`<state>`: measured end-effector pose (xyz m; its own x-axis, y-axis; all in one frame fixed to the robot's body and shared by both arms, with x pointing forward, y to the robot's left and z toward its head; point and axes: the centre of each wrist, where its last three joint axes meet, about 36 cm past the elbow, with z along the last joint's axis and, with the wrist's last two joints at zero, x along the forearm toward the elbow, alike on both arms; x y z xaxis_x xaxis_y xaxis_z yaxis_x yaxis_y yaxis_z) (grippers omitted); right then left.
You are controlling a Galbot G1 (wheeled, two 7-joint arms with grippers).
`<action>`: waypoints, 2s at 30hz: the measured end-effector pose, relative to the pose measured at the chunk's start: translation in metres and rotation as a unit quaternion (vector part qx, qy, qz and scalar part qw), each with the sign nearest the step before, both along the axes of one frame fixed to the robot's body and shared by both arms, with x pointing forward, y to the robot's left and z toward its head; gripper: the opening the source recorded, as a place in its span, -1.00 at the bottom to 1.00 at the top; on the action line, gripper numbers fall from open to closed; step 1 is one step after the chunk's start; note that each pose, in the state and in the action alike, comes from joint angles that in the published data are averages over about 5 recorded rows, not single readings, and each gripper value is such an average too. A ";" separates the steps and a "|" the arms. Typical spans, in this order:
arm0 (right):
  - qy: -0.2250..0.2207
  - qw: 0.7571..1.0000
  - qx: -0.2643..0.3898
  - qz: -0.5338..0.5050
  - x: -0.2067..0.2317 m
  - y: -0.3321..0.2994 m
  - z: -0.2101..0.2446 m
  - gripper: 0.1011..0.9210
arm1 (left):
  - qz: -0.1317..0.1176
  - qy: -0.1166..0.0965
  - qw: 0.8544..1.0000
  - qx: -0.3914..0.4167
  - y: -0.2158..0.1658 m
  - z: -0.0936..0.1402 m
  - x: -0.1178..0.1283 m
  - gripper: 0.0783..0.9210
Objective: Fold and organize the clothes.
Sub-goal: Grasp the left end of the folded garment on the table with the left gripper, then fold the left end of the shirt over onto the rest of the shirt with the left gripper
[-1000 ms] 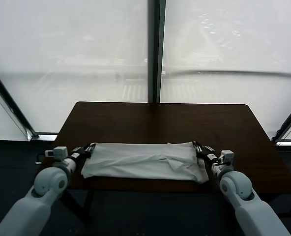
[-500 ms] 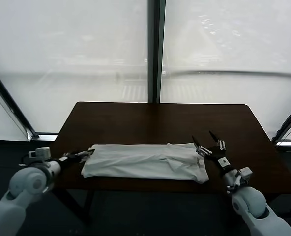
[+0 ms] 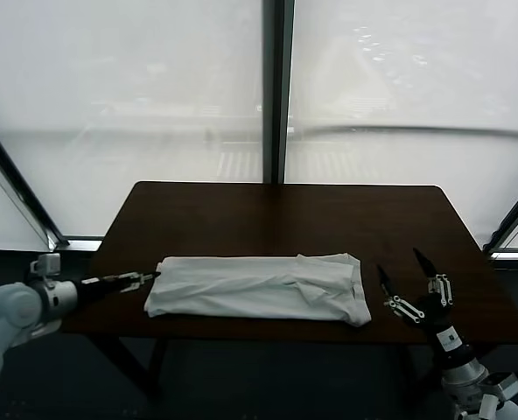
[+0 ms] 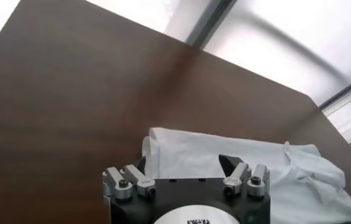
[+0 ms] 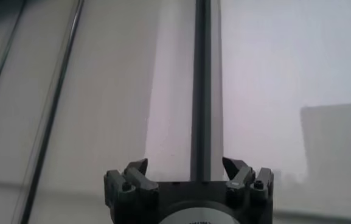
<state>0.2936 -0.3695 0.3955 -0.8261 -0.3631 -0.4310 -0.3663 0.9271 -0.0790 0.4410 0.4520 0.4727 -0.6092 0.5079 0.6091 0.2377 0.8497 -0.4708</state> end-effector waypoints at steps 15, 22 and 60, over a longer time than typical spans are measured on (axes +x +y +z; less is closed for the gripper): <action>0.002 1.000 -0.005 -0.001 -0.006 0.001 0.002 0.97 | -0.005 0.009 1.000 0.009 -0.007 -0.017 -0.001 0.97; 0.000 1.000 -0.006 0.001 -0.007 0.003 0.004 0.97 | -0.003 0.010 1.000 0.002 -0.010 -0.023 0.001 0.97; -0.003 1.000 -0.002 0.004 -0.008 0.017 0.003 0.97 | 0.001 0.008 1.000 0.019 -0.025 -0.027 0.003 -0.78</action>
<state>0.2858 -0.3522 0.3981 -0.8210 -0.3703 -0.4346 -0.3723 0.9243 -0.0842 0.4437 0.4269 0.4462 -0.6006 0.4824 0.6376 0.2286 0.8678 -0.4412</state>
